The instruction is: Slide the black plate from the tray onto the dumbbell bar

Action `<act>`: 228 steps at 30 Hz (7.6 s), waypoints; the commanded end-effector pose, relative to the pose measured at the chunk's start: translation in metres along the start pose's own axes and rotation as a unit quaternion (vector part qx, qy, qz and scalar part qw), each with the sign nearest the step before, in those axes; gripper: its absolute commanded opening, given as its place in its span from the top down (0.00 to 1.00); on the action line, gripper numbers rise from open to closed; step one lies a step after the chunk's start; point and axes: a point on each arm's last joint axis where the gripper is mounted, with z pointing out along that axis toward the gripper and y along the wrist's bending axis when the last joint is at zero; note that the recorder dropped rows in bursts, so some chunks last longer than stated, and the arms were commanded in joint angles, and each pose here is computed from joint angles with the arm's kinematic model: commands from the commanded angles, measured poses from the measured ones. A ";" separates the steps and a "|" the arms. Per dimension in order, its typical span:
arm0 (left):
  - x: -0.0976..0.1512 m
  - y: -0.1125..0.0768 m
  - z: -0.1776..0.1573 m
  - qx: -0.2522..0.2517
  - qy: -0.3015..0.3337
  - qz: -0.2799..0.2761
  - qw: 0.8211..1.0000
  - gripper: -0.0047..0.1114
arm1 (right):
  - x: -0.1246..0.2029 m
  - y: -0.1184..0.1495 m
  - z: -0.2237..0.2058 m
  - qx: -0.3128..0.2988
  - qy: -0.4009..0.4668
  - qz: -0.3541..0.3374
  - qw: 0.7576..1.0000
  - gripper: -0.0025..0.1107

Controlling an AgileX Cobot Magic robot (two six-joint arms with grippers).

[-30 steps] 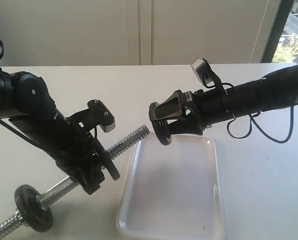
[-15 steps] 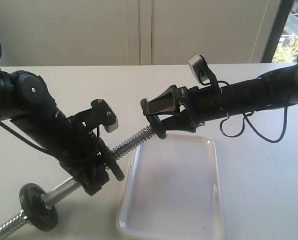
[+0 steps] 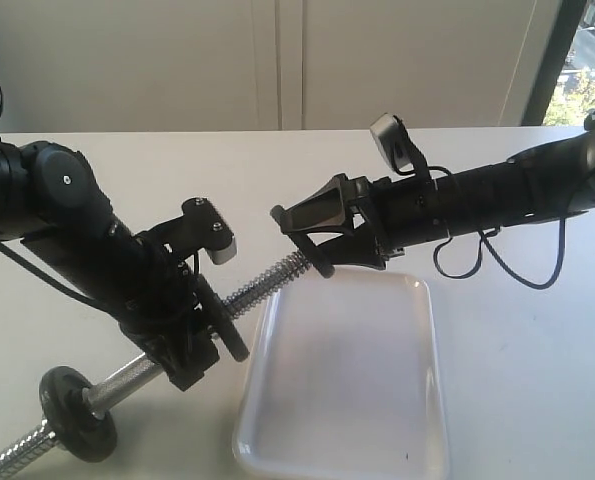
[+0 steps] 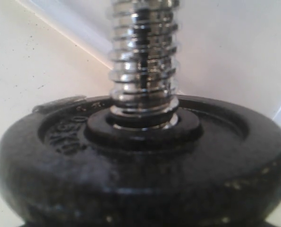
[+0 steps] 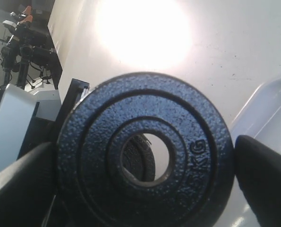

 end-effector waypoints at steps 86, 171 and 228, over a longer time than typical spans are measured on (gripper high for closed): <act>-0.021 0.014 -0.005 -0.073 -0.112 -0.149 0.980 0.96 | 0.002 0.025 0.024 -0.077 -0.061 -0.005 0.995 0.98; 0.006 0.074 0.014 -0.148 -0.139 -0.331 0.922 0.96 | -0.002 0.004 -0.008 -0.043 -0.057 0.044 0.996 0.98; 0.022 0.062 -0.051 -0.095 -0.096 -0.343 0.930 0.40 | -0.001 0.004 -0.008 -0.042 -0.056 0.036 0.997 0.98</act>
